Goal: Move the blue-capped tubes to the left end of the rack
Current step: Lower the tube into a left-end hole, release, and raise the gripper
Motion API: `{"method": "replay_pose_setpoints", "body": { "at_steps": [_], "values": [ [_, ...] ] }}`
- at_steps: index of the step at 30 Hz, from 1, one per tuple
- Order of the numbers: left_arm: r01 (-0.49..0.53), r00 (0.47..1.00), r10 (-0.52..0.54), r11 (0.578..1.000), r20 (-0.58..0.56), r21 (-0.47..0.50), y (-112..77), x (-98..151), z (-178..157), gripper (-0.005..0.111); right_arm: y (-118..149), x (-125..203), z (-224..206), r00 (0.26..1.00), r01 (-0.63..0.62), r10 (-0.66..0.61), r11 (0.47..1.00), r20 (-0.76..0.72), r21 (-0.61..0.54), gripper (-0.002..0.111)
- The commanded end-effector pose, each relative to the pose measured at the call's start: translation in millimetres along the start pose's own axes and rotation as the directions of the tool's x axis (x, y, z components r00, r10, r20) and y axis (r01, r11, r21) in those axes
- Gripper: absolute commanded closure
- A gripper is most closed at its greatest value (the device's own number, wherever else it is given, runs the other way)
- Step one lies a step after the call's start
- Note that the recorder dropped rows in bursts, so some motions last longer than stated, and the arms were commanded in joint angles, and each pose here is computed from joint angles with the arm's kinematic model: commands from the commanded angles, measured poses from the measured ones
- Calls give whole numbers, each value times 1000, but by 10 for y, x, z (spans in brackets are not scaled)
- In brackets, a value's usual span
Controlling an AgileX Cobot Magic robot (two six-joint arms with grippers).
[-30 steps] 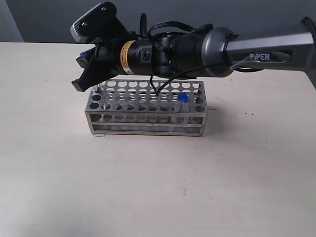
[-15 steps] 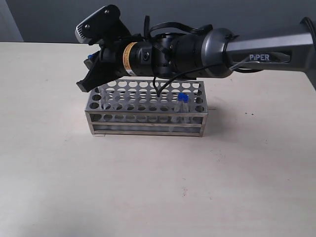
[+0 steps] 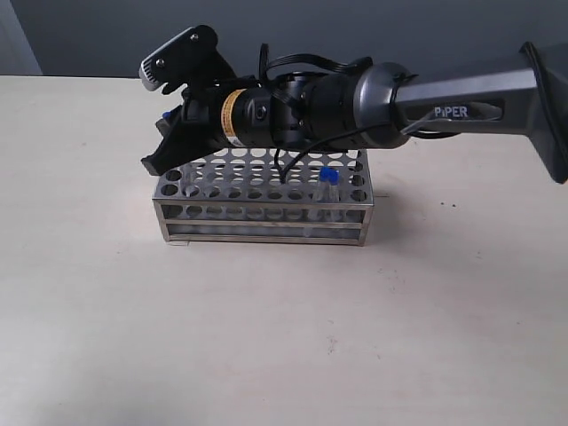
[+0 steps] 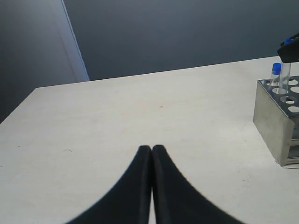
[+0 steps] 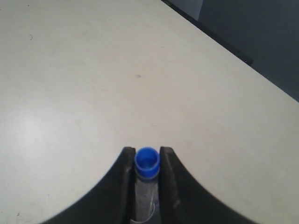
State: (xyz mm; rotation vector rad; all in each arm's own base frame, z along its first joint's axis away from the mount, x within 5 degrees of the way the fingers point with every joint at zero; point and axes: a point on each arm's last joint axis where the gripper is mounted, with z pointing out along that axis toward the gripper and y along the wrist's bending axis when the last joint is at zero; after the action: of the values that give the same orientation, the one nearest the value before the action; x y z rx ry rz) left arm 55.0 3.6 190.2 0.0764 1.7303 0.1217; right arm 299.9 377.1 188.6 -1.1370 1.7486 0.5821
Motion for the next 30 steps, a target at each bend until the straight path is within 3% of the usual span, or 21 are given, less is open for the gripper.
{"method": "replay_pose_setpoints", "body": {
  "at_steps": [1,6,13,20,25,30],
  "values": [
    [3,1000,-3,1000,10,8,-4,-15,2,106,-17,68,27,999,-26,27,1000,-25,13,106],
    [3,1000,-3,1000,10,8,-4,-15,2,106,-7,192,106,996,-73,73,997,-54,10,102],
    [3,1000,-3,1000,10,8,-4,-15,2,106,-4,214,120,995,-74,74,997,-60,10,72],
    [3,1000,-3,1000,10,8,-4,-15,2,106,-92,21,-53,996,-60,66,994,-61,94,71],
    [3,1000,-3,1000,10,8,-4,-15,2,106,-224,-324,-417,998,14,0,974,-60,226,71],
    [3,1000,-3,1000,10,8,-4,-15,2,106,-281,-573,-955,1000,22,-21,961,-7,276,71]
  ]
}}
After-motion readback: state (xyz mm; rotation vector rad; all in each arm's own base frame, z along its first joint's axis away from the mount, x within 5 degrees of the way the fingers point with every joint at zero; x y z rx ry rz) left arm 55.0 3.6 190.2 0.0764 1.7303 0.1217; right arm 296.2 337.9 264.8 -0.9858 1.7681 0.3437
